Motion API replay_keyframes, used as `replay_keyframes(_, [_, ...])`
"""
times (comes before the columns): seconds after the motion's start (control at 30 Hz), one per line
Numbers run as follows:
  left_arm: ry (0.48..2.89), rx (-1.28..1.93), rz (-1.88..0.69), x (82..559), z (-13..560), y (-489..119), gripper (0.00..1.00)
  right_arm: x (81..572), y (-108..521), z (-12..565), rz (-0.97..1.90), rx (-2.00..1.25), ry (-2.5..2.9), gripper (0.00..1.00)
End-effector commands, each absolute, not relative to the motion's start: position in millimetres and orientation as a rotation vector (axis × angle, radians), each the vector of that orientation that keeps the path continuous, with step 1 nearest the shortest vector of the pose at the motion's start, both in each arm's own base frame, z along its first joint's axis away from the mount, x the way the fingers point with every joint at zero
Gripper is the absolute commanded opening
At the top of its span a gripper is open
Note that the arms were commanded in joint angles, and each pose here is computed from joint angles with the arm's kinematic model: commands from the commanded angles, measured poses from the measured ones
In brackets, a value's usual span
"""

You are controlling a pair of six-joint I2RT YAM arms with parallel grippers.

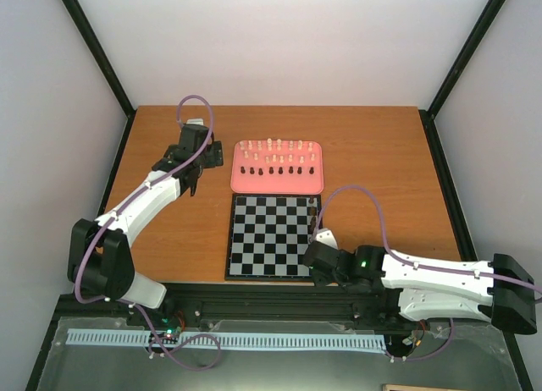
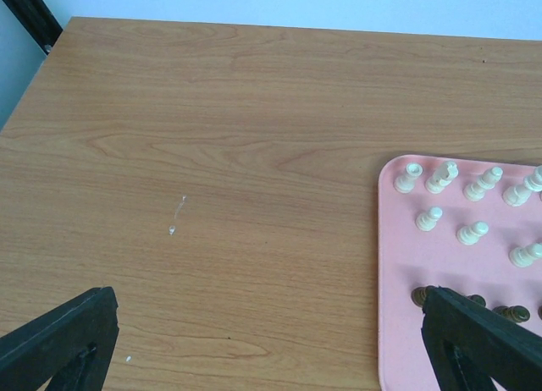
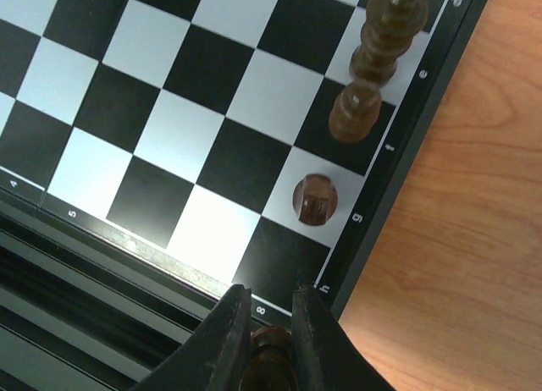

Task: Set up the chess pieces on the board
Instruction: Place the chess piece on the chessboard.

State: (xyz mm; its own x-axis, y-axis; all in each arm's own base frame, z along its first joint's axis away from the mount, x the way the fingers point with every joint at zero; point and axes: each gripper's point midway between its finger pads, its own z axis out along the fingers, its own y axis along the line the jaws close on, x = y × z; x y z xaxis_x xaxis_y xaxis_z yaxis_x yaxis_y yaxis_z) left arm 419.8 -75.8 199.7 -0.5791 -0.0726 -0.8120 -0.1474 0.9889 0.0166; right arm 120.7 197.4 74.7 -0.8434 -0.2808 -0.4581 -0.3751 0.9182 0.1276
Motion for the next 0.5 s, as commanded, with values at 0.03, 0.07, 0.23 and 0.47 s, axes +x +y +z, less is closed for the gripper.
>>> replay_keyframes(0.03, [2.145, -0.173, 0.085, 429, 213, -77, 1.0, 116, 202, 69, 0.337, -0.424, 2.631, 0.15])
replay_keyframes(0.07, [2.147, -0.173, 0.086, 429, 213, -77, 1.0, 115, 203, 68, 0.348, -0.422, 2.627, 0.15])
replay_keyframes(0.23, [2.153, -0.168, 0.084, 430, 211, -78, 1.0, 115, 203, 58, 0.368, -0.399, 2.618, 0.16])
replay_keyframes(0.47, [2.146, -0.171, 0.083, 429, 214, -77, 1.0, 120, 204, 54, 0.363, -0.385, 2.583, 0.16])
